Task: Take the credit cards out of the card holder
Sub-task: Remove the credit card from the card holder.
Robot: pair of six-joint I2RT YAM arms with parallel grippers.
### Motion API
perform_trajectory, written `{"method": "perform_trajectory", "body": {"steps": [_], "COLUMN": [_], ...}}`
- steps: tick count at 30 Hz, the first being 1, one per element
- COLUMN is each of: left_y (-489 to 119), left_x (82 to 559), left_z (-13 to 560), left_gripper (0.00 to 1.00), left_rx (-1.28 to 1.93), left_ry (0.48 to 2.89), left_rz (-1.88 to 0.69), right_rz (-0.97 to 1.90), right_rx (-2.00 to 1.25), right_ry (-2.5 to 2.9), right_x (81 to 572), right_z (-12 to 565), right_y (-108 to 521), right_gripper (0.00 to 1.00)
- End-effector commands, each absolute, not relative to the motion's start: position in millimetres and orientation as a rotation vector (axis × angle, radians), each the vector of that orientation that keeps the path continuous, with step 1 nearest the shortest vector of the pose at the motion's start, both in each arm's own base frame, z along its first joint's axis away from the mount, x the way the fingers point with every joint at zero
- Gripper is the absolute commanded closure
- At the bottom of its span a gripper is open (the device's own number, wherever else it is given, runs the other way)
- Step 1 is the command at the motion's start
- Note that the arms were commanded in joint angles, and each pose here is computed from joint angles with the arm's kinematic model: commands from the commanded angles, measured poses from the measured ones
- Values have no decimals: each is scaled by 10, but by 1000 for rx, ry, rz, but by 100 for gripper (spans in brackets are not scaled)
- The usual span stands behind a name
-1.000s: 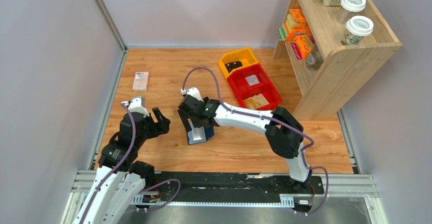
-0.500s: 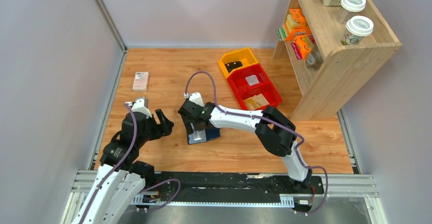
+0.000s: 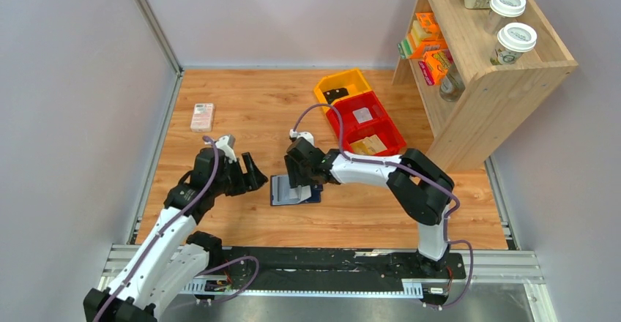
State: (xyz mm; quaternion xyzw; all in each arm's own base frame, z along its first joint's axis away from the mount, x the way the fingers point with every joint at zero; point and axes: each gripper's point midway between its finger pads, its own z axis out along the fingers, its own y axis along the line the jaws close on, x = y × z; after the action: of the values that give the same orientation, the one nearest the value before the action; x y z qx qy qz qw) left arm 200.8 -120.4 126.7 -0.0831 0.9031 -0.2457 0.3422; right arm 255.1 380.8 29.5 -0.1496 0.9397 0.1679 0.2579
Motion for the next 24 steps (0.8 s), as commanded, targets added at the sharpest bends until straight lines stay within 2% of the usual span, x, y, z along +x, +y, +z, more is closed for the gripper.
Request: {"method": "perform_trajectory", "body": {"steps": [1, 5, 9, 15, 24], "left_y": [-1400, -1509, -1594, -1689, -1773], "left_x": [2171, 2254, 2336, 2470, 2687], "left_z": [1296, 1198, 1105, 944, 756], "left_gripper": [21, 24, 30, 38, 36], "left_rx": [-210, -222, -232, -246, -225], "left_ry": [2318, 2351, 2381, 2427, 2491], "left_rz": [-757, -806, -841, -865, -846], "right_rz": [609, 722, 792, 889, 904], "right_rx": [-452, -447, -376, -328, -359], "right_ry": [2545, 2543, 2553, 2525, 2539], "right_x": [2476, 2439, 2473, 2524, 2503], "right_z": [268, 246, 200, 206, 137], "right_y": [3808, 3805, 3718, 3639, 3657], "right_gripper": [46, 60, 68, 70, 70]}}
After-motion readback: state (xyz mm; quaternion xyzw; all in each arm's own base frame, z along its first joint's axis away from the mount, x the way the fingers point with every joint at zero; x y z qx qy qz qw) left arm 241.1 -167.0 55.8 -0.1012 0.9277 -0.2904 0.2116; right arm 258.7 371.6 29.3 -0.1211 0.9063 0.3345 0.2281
